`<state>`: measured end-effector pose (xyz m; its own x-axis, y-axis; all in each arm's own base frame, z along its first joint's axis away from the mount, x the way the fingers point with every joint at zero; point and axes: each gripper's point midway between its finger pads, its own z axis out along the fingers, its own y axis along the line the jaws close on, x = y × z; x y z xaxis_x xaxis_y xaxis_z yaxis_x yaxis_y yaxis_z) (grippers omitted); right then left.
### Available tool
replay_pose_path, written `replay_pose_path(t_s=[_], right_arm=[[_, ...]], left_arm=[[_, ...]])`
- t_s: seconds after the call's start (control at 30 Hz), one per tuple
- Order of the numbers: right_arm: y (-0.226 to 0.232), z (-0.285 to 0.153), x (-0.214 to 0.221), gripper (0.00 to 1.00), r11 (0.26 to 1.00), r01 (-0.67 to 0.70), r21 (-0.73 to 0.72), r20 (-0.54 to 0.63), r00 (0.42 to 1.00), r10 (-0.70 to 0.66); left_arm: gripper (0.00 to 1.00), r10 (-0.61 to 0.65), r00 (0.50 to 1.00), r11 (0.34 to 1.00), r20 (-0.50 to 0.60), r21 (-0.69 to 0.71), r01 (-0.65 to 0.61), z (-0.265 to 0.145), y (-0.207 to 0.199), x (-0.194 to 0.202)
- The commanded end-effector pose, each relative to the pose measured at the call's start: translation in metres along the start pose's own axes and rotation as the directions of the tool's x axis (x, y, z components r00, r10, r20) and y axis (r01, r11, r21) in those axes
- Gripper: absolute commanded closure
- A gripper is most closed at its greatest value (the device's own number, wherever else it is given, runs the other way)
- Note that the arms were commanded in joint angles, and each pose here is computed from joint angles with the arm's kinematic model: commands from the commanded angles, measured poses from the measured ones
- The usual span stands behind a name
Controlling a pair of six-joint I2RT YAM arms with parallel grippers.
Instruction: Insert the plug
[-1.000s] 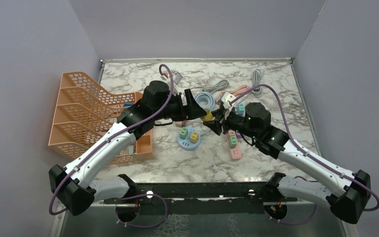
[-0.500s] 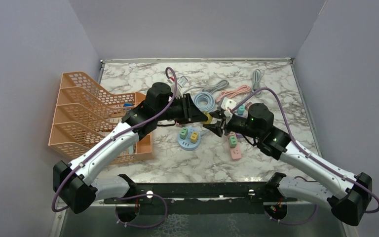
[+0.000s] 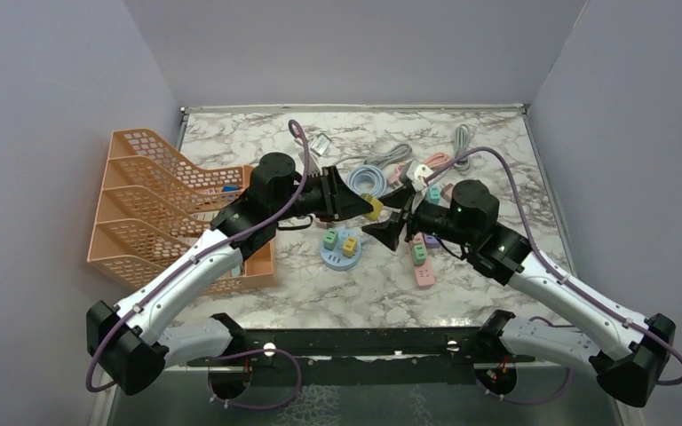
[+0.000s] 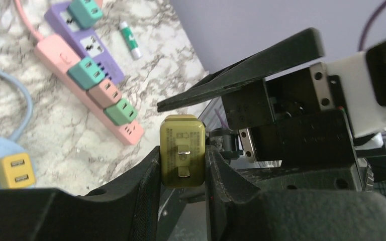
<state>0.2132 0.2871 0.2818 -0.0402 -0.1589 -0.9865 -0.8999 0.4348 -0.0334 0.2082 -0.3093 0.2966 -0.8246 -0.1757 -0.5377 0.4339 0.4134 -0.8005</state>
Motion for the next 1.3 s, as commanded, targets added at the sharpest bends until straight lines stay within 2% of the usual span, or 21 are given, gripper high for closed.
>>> replay_pose_path(t_s=[0.0, 0.17, 0.33, 0.47, 0.63, 0.73, 0.87, 1.27], right_arm=[[0.016, -0.018, -0.034, 0.3, 0.979, -0.203, -0.026, 0.071, 0.976, 0.204], [0.034, -0.031, -0.057, 0.3, 0.891, -0.447, -0.082, 0.08, 0.888, 0.453], [0.042, -0.038, -0.081, 0.3, 0.792, -0.595, -0.139, 0.121, 0.783, 0.61], [0.064, -0.038, -0.106, 0.33, 0.743, -0.577, -0.34, 0.147, 0.747, 0.648], [0.071, -0.036, -0.137, 0.38, 0.722, -0.533, -0.441, 0.179, 0.736, 0.653], [0.065, -0.042, -0.155, 0.38, 0.714, -0.533, -0.455, 0.246, 0.695, 0.675], [0.055, -0.045, -0.168, 0.47, 0.689, -0.561, -0.459, 0.306, 0.629, 0.715], [0.049, -0.041, -0.171, 0.73, 0.635, -0.592, -0.496, 0.327, 0.55, 0.768]], left_arm=[[0.92, 0.151, 0.977, 0.976, 0.153, 0.133, -0.171, -0.016, -0.04, -0.027], [0.92, 0.203, 0.952, 0.931, 0.229, 0.257, -0.261, -0.034, -0.076, -0.035], [0.92, 0.199, 0.941, 0.894, 0.275, 0.343, -0.29, -0.053, -0.105, -0.039], [0.93, 0.127, 0.955, 0.889, 0.267, 0.396, -0.229, -0.061, -0.116, -0.038], [0.94, 0.075, 0.964, 0.887, 0.255, 0.424, -0.182, -0.068, -0.124, -0.039], [0.94, 0.061, 0.964, 0.882, 0.257, 0.438, -0.173, -0.074, -0.131, -0.04], [0.94, 0.056, 0.968, 0.887, 0.246, 0.433, -0.161, -0.077, -0.128, -0.034], [0.93, 0.026, 0.966, 0.899, 0.258, 0.416, -0.135, -0.081, -0.118, -0.029]])
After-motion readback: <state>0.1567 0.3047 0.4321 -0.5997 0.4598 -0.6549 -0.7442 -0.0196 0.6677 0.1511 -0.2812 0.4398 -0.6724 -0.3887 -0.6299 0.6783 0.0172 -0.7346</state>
